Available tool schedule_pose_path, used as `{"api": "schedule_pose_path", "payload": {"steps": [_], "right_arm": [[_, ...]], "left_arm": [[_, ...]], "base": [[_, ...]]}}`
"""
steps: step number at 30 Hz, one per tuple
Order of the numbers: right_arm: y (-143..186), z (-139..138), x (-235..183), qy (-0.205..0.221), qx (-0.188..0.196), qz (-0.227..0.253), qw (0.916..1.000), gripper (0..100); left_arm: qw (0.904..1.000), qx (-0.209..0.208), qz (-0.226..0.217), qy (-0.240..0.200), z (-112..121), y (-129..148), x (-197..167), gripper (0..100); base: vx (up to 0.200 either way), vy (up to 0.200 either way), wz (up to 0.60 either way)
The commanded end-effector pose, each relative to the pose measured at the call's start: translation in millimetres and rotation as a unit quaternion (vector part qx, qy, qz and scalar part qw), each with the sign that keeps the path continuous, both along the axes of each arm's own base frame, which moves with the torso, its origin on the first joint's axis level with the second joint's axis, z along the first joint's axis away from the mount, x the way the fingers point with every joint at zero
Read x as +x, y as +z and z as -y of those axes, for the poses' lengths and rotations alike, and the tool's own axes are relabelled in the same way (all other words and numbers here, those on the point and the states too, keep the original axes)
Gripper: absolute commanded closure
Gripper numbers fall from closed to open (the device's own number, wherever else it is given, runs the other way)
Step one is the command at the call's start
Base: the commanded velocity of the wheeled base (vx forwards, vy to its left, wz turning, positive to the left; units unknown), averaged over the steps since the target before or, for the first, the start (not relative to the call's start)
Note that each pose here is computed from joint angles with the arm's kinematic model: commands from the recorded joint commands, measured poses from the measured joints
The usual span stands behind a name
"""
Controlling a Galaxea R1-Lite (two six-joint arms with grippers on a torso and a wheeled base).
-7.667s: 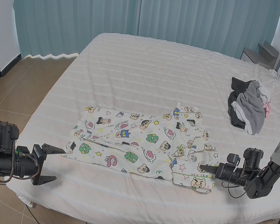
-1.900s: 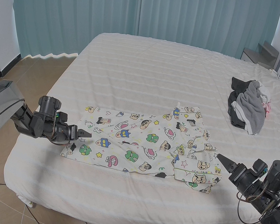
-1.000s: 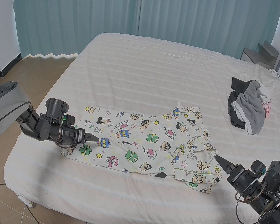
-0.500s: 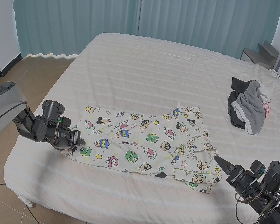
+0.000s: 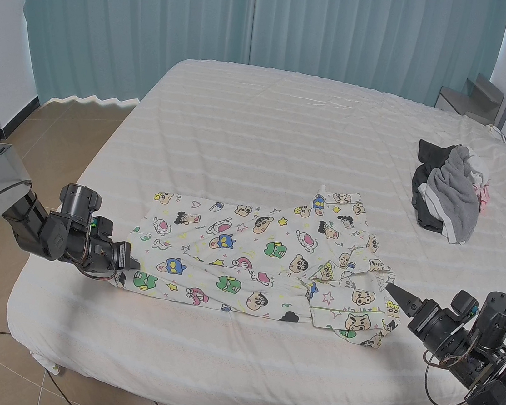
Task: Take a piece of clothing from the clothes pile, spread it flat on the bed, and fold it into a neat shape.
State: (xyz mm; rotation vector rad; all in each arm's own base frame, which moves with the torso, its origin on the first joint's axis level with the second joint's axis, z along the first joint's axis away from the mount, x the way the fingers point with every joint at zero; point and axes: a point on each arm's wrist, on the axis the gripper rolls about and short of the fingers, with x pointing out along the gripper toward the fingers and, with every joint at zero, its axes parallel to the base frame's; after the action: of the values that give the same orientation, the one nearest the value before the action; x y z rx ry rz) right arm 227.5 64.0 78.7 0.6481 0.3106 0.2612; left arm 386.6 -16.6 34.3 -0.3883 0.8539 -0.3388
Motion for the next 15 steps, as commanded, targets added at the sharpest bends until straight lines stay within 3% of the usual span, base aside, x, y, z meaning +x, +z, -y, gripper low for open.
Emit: {"api": "schedule_pose_path", "payload": {"steps": [1,15], "right_arm": [[-1.4,-0.3,1.1,0.000,0.000,0.001,1.0000,0],[-1.4,-0.3,1.1,0.000,0.000,0.001,1.0000,0]], "left_arm": [[1.0000,0.002,0.001,0.002,-0.2,6.8,-7.9,100],[0.9997,0.011,-0.018,0.010,-2.1,6.7,-27.6,100]], "base": [[0.000,0.000,0.00],[0.000,0.000,0.00]]}}
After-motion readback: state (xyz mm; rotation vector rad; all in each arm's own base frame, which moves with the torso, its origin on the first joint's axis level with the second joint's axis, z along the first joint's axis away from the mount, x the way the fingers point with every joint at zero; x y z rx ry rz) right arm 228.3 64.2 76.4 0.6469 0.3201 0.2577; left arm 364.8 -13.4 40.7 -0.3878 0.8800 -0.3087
